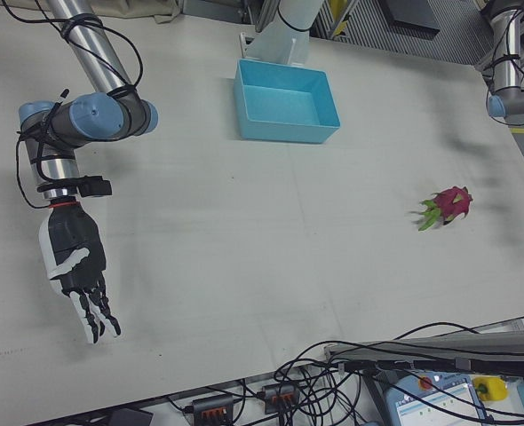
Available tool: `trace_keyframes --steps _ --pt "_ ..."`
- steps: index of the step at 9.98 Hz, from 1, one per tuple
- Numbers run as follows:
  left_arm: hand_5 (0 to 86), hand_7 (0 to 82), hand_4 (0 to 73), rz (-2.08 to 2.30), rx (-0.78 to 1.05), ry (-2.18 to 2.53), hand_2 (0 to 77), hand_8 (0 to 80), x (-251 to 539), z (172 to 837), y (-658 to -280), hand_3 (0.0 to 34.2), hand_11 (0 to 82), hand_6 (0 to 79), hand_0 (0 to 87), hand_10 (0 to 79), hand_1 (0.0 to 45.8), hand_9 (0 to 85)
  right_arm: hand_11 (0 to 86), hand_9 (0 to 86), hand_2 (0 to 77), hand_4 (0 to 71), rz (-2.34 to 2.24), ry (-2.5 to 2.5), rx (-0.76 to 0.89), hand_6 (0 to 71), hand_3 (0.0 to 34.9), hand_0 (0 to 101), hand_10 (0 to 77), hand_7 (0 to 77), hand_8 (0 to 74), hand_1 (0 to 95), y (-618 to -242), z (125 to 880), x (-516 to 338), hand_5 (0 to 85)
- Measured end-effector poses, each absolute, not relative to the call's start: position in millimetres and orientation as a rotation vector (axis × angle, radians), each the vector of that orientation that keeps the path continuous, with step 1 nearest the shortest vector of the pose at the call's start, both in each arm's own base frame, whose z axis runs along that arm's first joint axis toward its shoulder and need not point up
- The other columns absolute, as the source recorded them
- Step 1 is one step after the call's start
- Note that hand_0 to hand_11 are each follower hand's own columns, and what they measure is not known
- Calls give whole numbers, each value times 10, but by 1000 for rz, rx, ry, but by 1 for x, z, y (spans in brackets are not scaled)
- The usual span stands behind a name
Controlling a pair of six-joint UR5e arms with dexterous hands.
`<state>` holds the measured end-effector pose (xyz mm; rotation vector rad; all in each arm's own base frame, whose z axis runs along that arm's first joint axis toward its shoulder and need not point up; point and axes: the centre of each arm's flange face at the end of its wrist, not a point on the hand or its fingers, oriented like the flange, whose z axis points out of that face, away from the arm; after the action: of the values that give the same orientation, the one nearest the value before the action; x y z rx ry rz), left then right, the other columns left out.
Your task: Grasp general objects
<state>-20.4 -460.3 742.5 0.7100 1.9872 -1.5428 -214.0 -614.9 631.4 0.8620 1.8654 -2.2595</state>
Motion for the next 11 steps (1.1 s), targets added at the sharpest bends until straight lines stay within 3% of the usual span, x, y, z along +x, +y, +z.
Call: trace_keyframes --steps 1,2,3,5,6,7,9,11 --pt "720 16 136 -1540 708 1989 27 11 -20 742 -460 234 16 5 484 11 0 11 5 11 22 0 -2259 1865 862 0 0 0 0 0 0 65 -615 631 -214 0" --pt "714 16 142 -1538 707 1990 27 11 -20 742 -461 234 16 5 484 11 0 11 11 11 16 0 -2260 1865 862 0 0 1 0 0 0 65 -615 631 -214 0" --pt "714 16 136 -1536 706 1991 16 11 -19 742 -461 178 16 5 499 5 0 11 5 11 16 0 -2259 1865 862 0 0 1 0 0 0 65 -615 631 -214 0" --pt "720 16 120 -1536 706 1991 27 11 -19 742 -461 188 16 5 500 5 0 11 11 11 22 0 -2260 1865 862 0 0 1 0 0 0 65 -615 631 -214 0" --pt "720 16 114 -1536 707 1991 114 11 -19 742 -461 193 16 5 501 5 0 11 5 11 22 0 -2259 1865 862 0 0 0 0 0 0 65 -615 631 -214 0" --pt "720 16 71 -1536 708 1990 98 11 -20 743 -460 212 16 5 500 5 0 11 5 11 22 0 -2259 1865 862 0 0 0 0 0 0 65 -615 631 -214 0" --pt "720 16 71 -1538 707 1988 33 11 -20 746 -460 224 16 5 502 5 0 11 5 11 16 0 -2259 1865 862 0 0 0 0 0 0 65 -615 631 -214 0" --pt "720 16 71 -1539 707 1988 33 11 -20 751 -459 221 16 5 501 5 0 11 5 11 22 0 -2259 1865 862 0 0 0 0 0 0 65 -615 631 -214 0"
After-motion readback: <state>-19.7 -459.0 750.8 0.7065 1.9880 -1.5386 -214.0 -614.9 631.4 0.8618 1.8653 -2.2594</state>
